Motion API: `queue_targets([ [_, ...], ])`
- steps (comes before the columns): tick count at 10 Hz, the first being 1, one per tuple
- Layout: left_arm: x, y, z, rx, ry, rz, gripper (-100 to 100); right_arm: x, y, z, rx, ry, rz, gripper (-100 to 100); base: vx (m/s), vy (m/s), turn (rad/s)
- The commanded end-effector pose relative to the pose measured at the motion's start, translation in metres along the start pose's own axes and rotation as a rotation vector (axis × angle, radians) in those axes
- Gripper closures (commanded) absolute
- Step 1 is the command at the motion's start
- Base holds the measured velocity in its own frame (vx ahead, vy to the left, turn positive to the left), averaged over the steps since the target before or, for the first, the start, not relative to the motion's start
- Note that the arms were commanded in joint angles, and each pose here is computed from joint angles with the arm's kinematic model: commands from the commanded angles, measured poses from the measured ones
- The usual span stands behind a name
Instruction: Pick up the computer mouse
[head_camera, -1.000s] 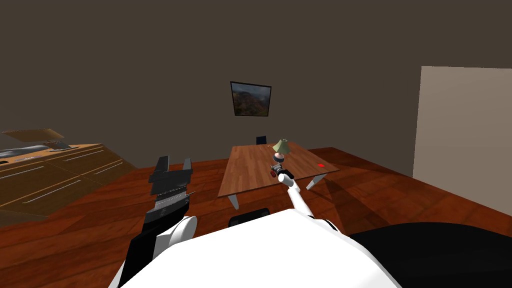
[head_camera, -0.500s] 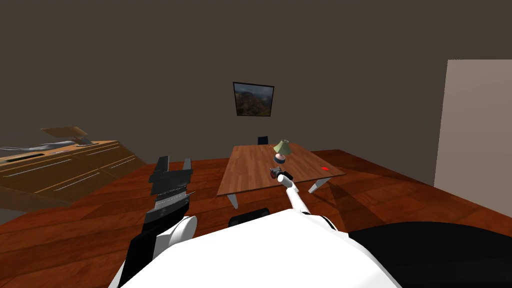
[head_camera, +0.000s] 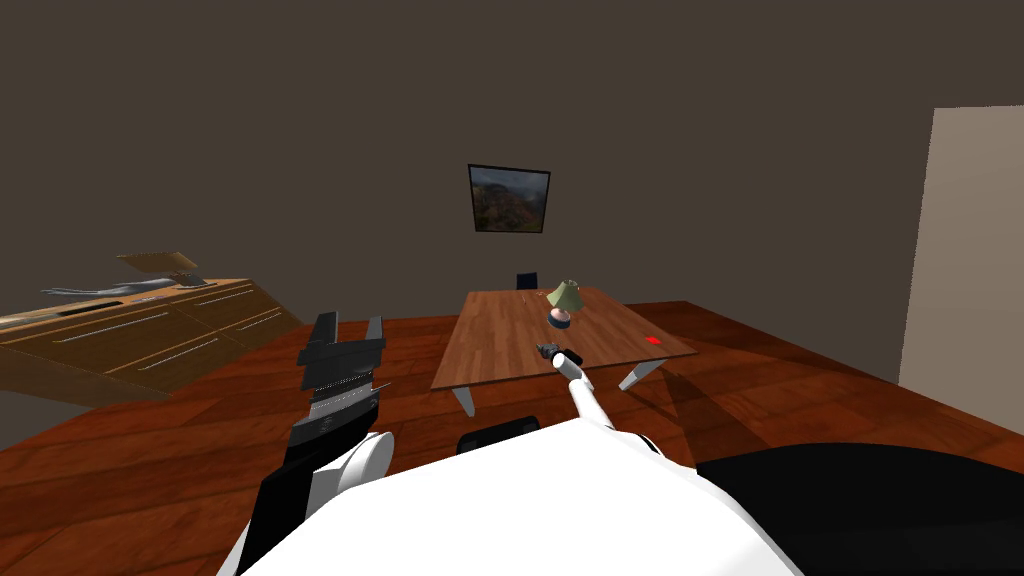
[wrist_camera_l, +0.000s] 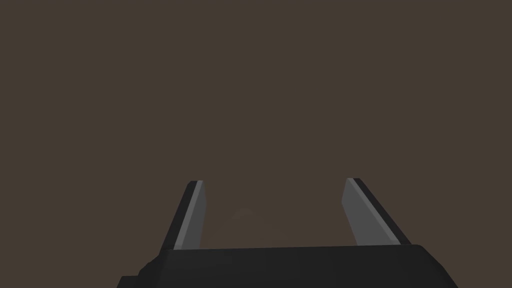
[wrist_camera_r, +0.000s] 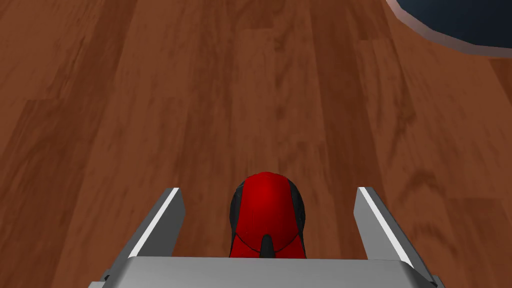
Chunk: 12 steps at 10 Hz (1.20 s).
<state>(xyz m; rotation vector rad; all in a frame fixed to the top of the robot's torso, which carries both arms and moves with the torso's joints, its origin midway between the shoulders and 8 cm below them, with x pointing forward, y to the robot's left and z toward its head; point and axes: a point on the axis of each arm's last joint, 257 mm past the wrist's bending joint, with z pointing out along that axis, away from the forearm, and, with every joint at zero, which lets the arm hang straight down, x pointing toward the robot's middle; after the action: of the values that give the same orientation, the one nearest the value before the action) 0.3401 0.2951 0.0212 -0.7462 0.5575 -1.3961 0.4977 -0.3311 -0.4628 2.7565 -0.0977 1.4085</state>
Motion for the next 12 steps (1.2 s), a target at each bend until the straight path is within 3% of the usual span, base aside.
queue_targets([
  [1, 0.000, 0.000, 0.000, 0.000, 0.000, 0.000, 0, -0.014, -0.010, 0.002, 0.015, -0.031, 0.041, -100, -0.009, -0.067, 0.032],
  [2, 0.000, 0.000, 0.000, 0.000, 0.000, 0.000, 0, -0.038, -0.021, 0.000, 0.029, -0.074, 0.085, -100, -0.004, -0.078, 0.004],
  [3, 0.000, 0.000, 0.000, 0.000, 0.000, 0.000, 0, -0.027, -0.013, 0.001, 0.022, -0.052, 0.062, -100, -0.001, -0.038, 0.004],
  [4, 0.000, 0.000, 0.000, 0.000, 0.000, 0.000, 0, -0.030, -0.013, 0.001, 0.023, -0.056, 0.066, 0, -0.001, -0.007, 0.000],
  [5, 0.000, 0.000, 0.000, 0.000, 0.000, 0.000, 0, -0.029, -0.010, 0.004, 0.031, -0.075, 0.061, -100, 0.025, 0.023, -0.050],
  [7, 0.000, 0.000, 0.000, 0.000, 0.000, 0.000, 0, -0.031, 0.008, 0.002, 0.000, -0.072, 0.050, -100, 0.021, 0.033, -0.007],
  [8, 0.000, 0.000, 0.000, 0.000, 0.000, 0.000, 0, -0.030, 0.001, 0.006, 0.029, -0.090, 0.044, -100, 0.025, 0.043, -0.044],
  [11, 0.000, 0.000, 0.000, 0.000, 0.000, 0.000, 0, -0.034, 0.026, 0.002, -0.014, -0.088, 0.038, -100, 0.015, 0.022, -0.002],
  [12, 0.000, 0.000, 0.000, 0.000, 0.000, 0.000, 0, -0.033, 0.020, 0.005, 0.013, -0.102, 0.039, -100, 0.020, 0.023, -0.044],
])
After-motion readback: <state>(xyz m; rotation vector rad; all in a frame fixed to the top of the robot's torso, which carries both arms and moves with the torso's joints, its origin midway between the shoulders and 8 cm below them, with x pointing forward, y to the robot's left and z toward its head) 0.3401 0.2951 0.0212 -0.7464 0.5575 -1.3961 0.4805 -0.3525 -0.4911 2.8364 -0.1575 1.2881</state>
